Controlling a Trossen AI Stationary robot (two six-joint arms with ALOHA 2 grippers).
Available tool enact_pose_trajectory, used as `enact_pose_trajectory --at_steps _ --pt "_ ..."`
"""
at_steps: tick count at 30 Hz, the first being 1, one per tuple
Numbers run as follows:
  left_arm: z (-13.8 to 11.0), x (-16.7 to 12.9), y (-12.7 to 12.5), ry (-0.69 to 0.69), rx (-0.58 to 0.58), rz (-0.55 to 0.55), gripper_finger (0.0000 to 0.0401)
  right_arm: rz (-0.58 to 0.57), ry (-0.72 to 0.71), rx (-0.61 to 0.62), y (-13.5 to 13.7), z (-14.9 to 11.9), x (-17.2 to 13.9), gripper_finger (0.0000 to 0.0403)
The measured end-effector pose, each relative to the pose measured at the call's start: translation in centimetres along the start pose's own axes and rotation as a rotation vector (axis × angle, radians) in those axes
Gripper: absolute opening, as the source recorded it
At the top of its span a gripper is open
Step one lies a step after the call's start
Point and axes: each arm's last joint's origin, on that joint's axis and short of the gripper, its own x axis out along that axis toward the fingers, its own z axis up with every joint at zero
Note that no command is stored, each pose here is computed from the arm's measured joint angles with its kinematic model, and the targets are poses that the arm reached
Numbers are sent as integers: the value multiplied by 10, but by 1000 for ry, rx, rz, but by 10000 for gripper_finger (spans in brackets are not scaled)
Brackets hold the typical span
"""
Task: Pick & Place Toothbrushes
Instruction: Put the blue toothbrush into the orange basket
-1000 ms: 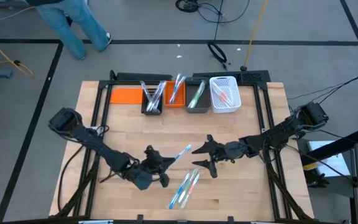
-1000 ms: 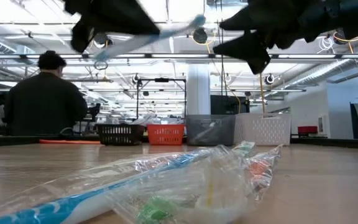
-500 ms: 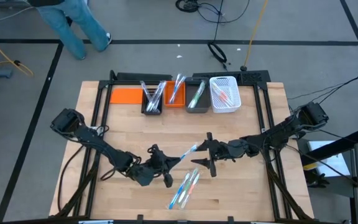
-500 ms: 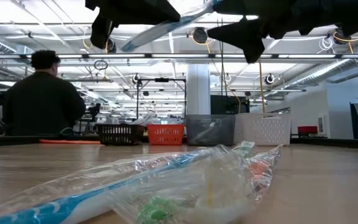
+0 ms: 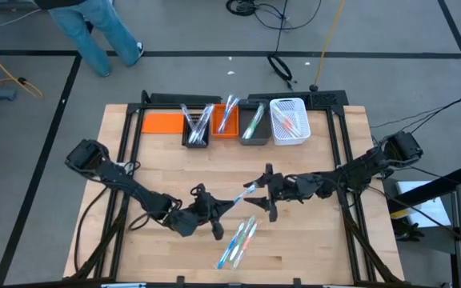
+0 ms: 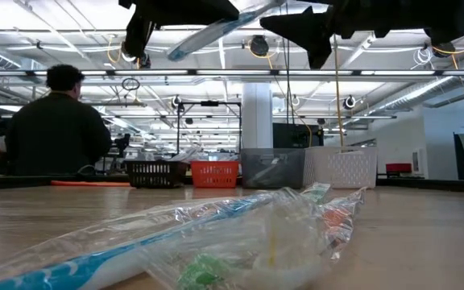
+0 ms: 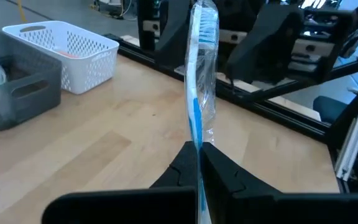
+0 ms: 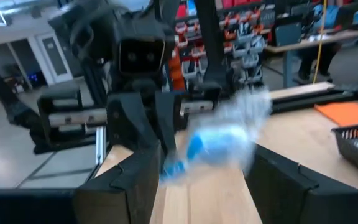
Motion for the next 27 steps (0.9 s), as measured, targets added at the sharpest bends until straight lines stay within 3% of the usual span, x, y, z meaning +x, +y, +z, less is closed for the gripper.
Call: enact_pose_trajectory --at_steps 5,11,20,27 --pt "2 4 3 3 5 2 0 1 -27 -26 0 3 0 166" --pt "3 7 5 4 14 0 0 6 -34 -100 0 3 0 21" --pt "4 8 6 6 22 -1 6 8 -37 -145 1 4 0 12" --pt "3 8 6 9 111 4 38 4 -10 -163 1 3 -1 11"
